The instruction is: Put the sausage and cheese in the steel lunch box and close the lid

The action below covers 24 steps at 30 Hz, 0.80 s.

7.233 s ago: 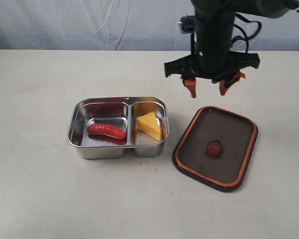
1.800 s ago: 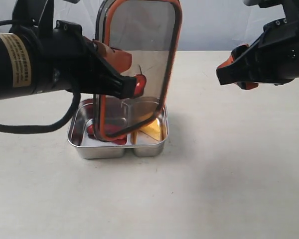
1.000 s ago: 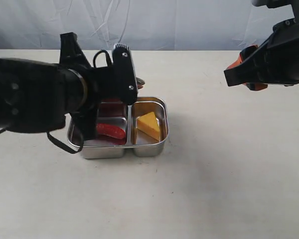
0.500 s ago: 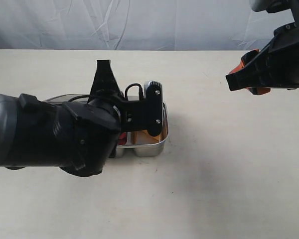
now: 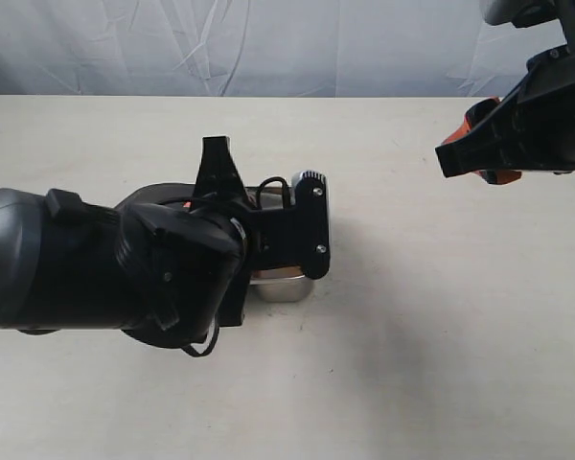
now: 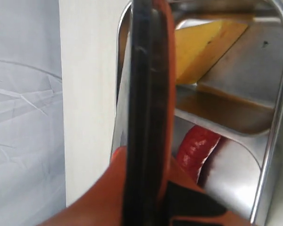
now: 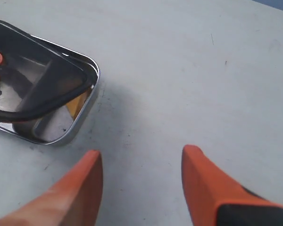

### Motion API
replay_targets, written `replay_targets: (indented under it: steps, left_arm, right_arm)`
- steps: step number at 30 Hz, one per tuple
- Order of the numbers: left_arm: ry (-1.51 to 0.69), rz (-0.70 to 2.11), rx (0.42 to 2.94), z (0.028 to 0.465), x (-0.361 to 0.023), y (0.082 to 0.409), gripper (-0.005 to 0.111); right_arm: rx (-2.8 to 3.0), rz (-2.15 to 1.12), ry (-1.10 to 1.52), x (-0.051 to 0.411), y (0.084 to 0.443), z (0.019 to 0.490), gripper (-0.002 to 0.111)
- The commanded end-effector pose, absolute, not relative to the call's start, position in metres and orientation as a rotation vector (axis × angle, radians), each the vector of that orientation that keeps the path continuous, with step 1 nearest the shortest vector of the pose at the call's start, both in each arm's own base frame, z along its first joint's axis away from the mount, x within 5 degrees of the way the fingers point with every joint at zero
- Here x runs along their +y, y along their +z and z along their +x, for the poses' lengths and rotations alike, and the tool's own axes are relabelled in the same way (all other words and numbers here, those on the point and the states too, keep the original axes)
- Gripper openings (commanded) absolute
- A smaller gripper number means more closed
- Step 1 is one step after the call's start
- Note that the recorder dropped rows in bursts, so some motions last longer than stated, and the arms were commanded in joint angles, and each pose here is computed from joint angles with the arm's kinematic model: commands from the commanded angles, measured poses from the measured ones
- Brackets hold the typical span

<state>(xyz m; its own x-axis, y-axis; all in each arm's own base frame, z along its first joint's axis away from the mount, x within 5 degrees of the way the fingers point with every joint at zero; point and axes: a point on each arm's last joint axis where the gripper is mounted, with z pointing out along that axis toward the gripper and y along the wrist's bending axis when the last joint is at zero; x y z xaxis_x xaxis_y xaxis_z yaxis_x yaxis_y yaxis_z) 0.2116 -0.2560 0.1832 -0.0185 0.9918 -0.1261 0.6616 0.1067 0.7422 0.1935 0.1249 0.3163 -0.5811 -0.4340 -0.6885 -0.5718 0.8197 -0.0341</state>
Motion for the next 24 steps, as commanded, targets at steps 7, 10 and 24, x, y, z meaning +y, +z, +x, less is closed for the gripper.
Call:
replay_targets:
  steps: [7, 10, 24]
  left_arm:
    - [0.475, 1.586, 1.858, 0.2023, -0.2631, 0.1765, 0.046]
    - [0.493, 1.579, 1.869, 0.2026, -0.2616, 0.1766, 0.048]
    - [0.444, 1.541, 1.951, 0.1995, -0.2608, 0.1737, 0.07]
  right_arm:
    - [2.28, -0.734, 0.231, 0.1226, 0.3178, 0.1931, 0.05]
    - [2.28, -0.734, 0.231, 0.1226, 0.3178, 0.1931, 0.05]
    - [2.28, -0.732, 0.232, 0.1226, 0.3178, 0.1931, 0.05]
